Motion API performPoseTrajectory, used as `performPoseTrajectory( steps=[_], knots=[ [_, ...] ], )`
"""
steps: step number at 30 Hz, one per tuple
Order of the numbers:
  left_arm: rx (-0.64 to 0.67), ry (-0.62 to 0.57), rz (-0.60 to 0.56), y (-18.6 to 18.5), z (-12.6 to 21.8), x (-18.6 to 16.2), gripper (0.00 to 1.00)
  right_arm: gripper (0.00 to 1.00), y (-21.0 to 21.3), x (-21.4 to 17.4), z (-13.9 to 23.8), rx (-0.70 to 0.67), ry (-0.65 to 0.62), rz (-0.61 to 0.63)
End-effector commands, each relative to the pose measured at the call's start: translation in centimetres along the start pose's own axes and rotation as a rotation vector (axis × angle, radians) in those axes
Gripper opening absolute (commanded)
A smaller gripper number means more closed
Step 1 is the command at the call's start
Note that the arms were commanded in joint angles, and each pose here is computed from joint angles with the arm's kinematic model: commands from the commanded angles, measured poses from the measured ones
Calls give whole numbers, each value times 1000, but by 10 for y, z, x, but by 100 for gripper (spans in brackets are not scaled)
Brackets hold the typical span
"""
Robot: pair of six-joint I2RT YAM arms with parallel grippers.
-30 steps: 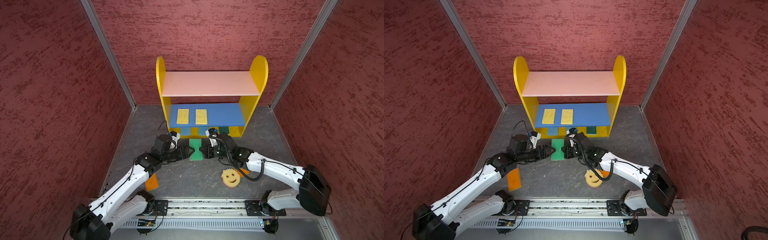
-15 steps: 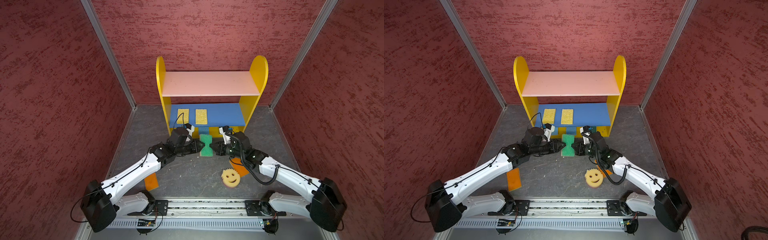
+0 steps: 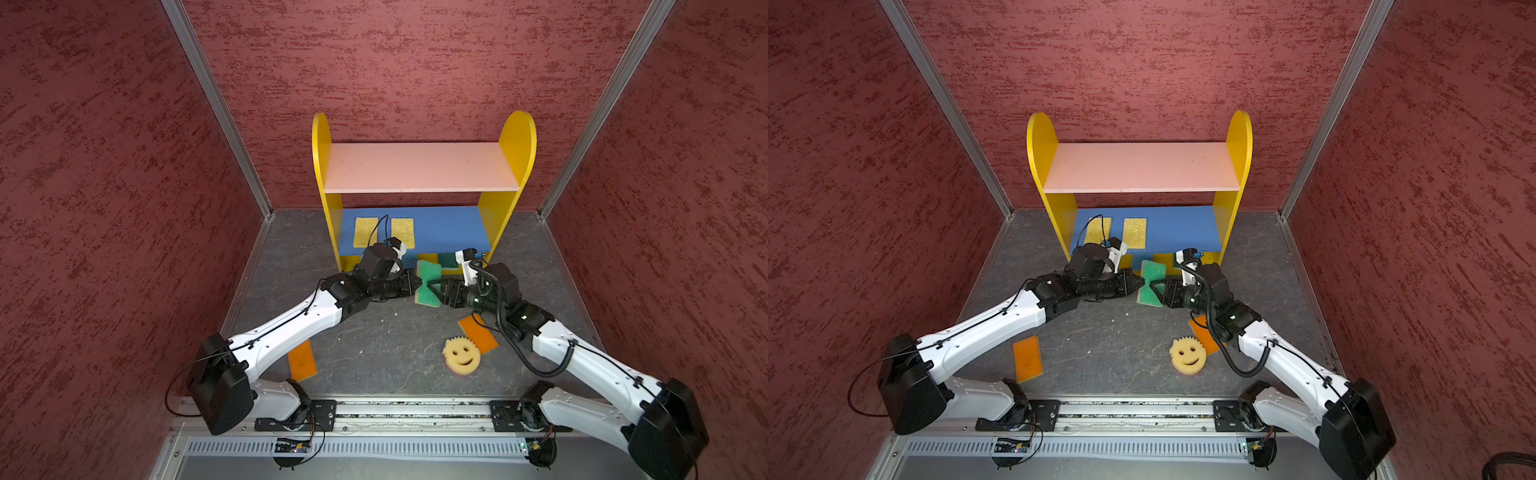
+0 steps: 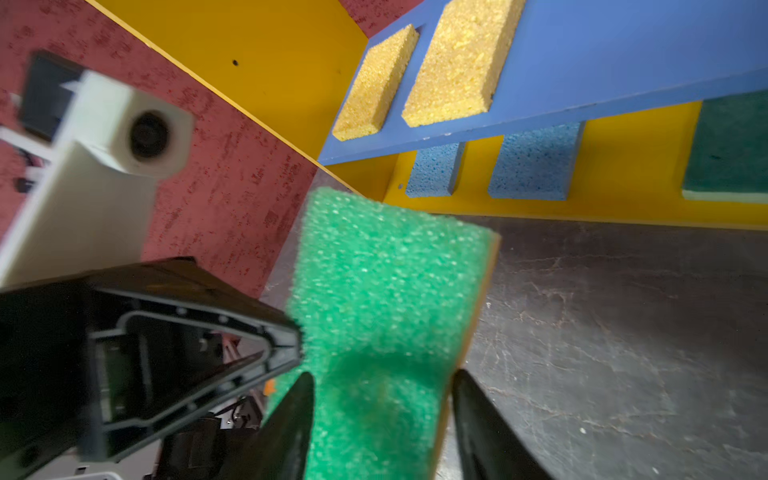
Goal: Place and organize the cleaning sponges onto the shelf
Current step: 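Carry the green sponge toward the shelf with the right gripper while left gripper approaches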
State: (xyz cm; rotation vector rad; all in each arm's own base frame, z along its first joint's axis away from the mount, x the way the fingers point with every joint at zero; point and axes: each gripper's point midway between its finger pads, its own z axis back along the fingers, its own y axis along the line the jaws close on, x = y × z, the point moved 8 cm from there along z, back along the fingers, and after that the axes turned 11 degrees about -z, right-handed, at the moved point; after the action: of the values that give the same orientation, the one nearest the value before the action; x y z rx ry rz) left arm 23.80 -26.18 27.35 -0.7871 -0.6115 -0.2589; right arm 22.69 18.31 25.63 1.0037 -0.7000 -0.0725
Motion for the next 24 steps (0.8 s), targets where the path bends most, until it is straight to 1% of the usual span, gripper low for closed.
performPoseTrajectory(
  steps=[1, 5, 10, 13, 15, 21, 24],
  knots=[
    [-40, -30, -29, -9, 2, 8, 4, 73, 4, 9, 14, 27, -61, 16],
    [-33, -47, -24, -7, 5, 10, 3, 76, 1, 7, 24, 63, -90, -13],
    [-23, -78, -20, -4, 11, 14, 3, 77, -10, -7, 25, 210, -101, -136],
    [-34, -110, -2, -2, 14, 15, 3, 68, -15, -15, 21, 284, -75, -201],
    [-36, -118, 3, 0, 15, 15, 3, 60, -17, -18, 19, 304, -57, -229],
    [-37, -126, 10, 2, 18, 18, 3, 49, -16, -18, 14, 348, -32, -247],
    [-34, -132, 13, 3, 18, 18, 3, 40, -14, -17, 12, 369, -30, -246]
  ],
)
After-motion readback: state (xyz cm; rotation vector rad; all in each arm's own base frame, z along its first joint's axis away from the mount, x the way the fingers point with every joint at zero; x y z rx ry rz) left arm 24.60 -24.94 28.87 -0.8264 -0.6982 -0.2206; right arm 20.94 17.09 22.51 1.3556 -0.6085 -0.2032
